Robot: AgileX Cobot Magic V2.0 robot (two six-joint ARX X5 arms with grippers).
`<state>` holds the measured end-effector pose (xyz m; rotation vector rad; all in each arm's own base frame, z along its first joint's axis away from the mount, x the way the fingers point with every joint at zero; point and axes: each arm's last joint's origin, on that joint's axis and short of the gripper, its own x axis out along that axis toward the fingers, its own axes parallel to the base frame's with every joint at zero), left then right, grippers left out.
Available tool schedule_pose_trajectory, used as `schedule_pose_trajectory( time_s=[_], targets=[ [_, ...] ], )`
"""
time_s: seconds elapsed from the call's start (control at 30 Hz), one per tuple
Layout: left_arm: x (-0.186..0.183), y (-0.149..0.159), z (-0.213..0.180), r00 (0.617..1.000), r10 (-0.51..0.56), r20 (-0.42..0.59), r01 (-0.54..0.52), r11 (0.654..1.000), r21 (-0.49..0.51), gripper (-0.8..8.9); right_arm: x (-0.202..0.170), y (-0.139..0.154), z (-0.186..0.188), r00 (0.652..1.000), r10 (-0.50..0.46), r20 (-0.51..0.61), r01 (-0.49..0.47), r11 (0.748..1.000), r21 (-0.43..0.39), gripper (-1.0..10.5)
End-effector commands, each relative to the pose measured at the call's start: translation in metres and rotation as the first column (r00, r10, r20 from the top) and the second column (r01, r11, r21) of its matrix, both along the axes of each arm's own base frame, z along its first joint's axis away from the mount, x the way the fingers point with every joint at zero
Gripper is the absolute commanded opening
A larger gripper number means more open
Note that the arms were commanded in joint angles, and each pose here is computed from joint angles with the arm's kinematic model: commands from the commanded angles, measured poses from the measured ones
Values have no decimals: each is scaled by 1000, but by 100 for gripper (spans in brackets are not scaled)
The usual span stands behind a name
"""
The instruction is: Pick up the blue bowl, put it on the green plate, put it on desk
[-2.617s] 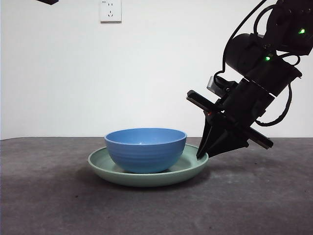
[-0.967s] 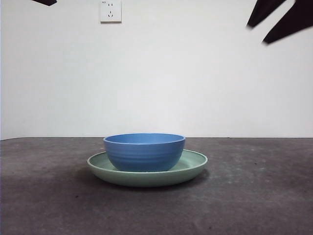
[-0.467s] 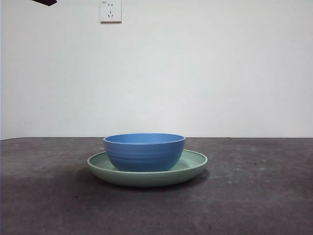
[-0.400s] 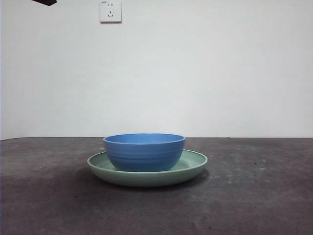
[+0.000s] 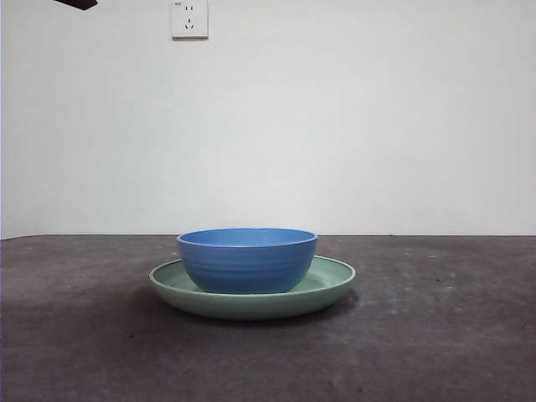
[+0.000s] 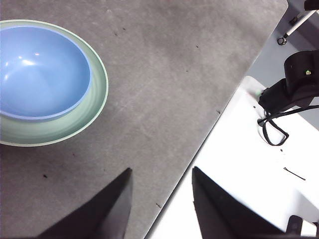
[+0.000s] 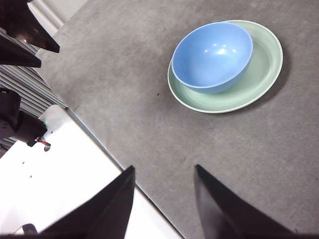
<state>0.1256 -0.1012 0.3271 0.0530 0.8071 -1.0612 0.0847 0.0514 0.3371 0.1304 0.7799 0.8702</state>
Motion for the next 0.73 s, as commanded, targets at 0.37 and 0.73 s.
schedule_pose_trajectory(
  time_s=[0.37,0.73],
  targets=[
    [1,-1,2,1000,-13,15,13,1000,-3,129,-1,0,5,1000,19,18,-19,1000,1,72],
    [1,-1,3,1000,-13,16,13,1000,-3,10,-2,0,4,999,28,28,-28,1000,-14,9]
  ],
)
